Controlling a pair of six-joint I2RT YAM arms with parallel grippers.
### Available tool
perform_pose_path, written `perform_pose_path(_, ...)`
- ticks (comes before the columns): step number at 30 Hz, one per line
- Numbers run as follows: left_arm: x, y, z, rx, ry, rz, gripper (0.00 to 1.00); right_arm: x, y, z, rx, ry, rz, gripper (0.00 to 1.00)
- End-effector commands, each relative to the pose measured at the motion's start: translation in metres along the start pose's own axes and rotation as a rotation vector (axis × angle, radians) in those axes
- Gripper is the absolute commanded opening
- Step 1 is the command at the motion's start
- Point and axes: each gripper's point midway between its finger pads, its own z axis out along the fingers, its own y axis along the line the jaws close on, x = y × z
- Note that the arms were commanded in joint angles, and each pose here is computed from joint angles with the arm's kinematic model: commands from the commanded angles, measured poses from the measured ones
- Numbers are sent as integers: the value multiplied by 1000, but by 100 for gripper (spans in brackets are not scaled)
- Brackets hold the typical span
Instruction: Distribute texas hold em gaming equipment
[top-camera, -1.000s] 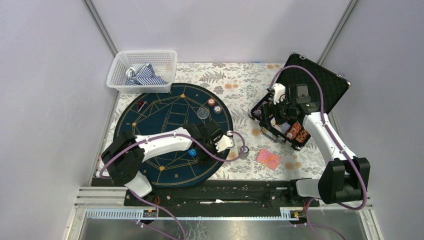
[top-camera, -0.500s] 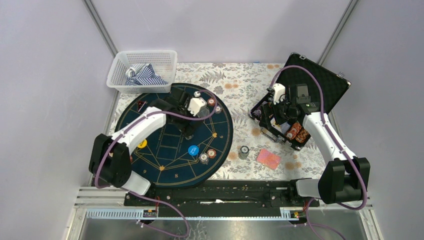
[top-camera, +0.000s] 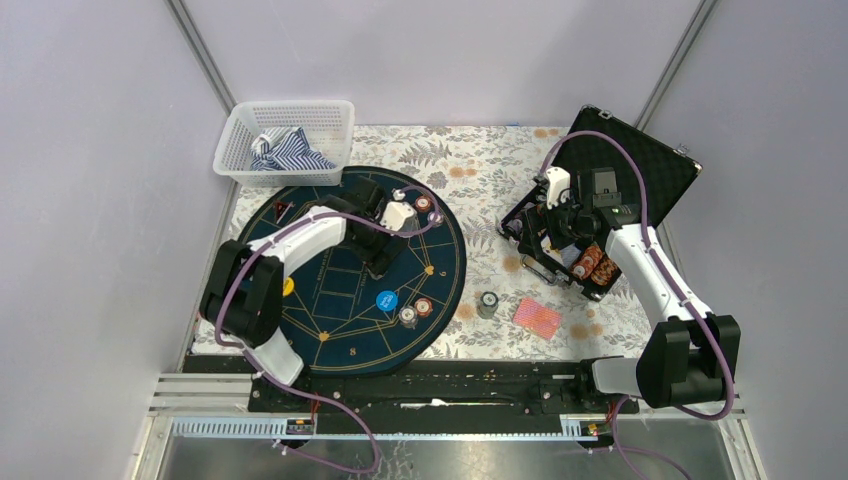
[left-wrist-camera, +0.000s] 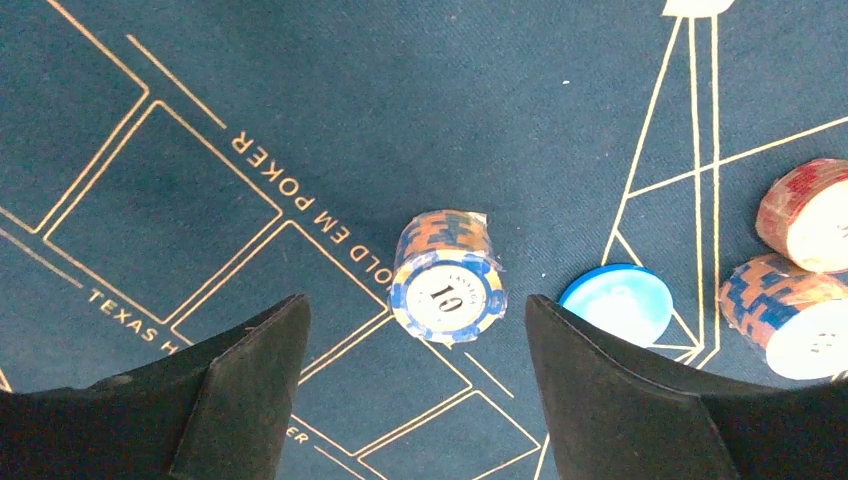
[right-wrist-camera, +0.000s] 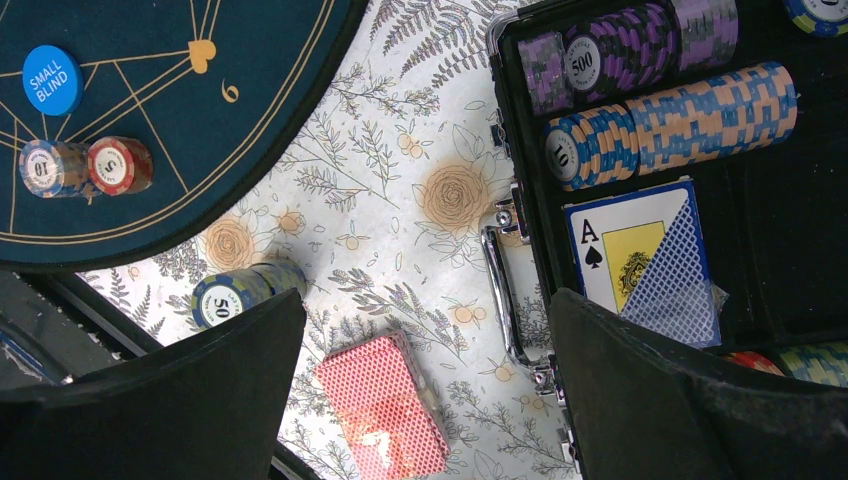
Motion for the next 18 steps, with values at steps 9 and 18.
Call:
perform_pose_path(9,2,-10,24,74,10,-3,62,-3,0,2,-22,-3,-10,100)
perform_pose_path(18,0,-1,17,50,-1,-14,39,-2,0,2,-18,0,-11,100)
